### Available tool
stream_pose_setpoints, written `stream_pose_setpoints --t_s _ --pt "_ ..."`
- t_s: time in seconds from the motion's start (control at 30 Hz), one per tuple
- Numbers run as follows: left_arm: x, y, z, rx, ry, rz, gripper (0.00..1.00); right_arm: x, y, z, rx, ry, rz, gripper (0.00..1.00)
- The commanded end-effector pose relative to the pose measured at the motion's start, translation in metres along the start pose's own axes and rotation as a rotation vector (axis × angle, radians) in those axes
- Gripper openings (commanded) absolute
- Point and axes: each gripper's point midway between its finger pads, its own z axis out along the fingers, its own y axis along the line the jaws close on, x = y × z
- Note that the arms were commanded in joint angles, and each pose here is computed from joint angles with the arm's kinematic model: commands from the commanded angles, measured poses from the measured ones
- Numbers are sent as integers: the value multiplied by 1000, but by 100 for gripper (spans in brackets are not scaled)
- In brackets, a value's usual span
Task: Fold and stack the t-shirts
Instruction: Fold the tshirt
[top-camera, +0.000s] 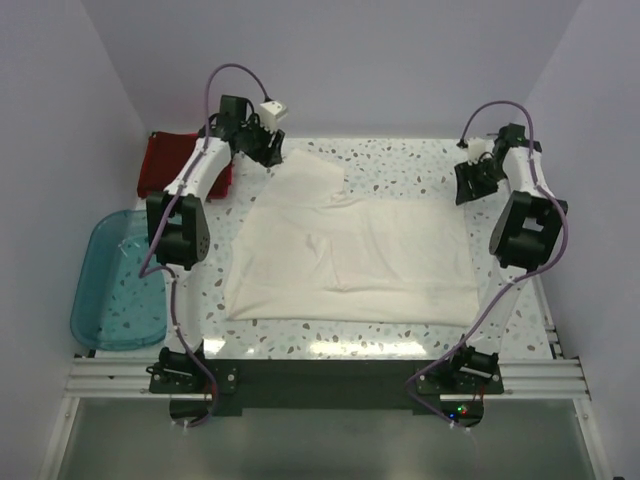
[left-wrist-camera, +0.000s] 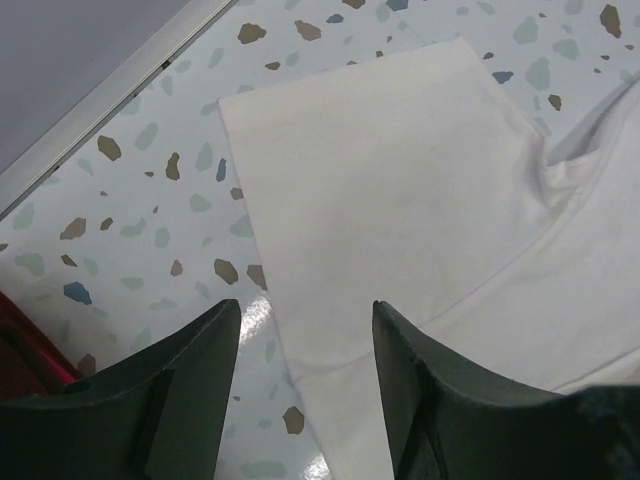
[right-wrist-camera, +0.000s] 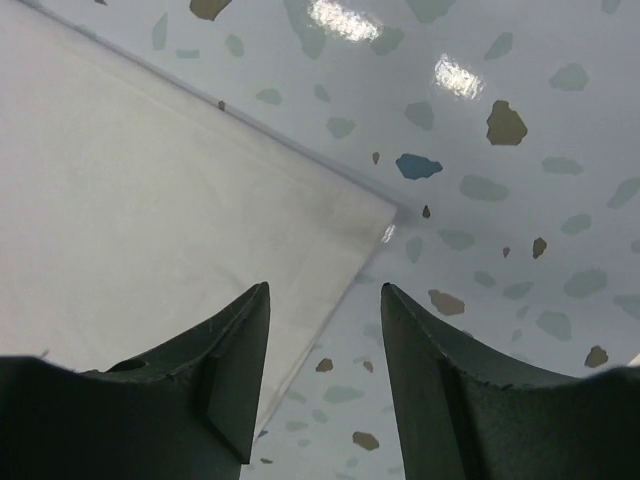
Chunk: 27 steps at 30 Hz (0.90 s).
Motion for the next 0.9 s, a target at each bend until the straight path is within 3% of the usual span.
stream_pose_setpoints --t_s 0.0,0.2,0.4,0.53,0.67,0.87 --pt "-21 18 1 9 -79 -64 61 -31 -16 6 42 -95 -31 53" --pt "-1 22 22 5 -48 -83 64 -36 -22 28 34 -103 -104 55" --pt "10 24 35 6 -43 -112 64 -25 -12 52 -16 -40 -176 55" --pt "20 25 48 0 -35 -138 70 -3 -6 64 -37 25 -259 53" --pt "27 32 61 -19 -41 -159 70 7 -7 69 -44 64 -276 35" --pt "44 42 85 -59 -12 -178 68 7 -7 68 -48 72 -284 15"
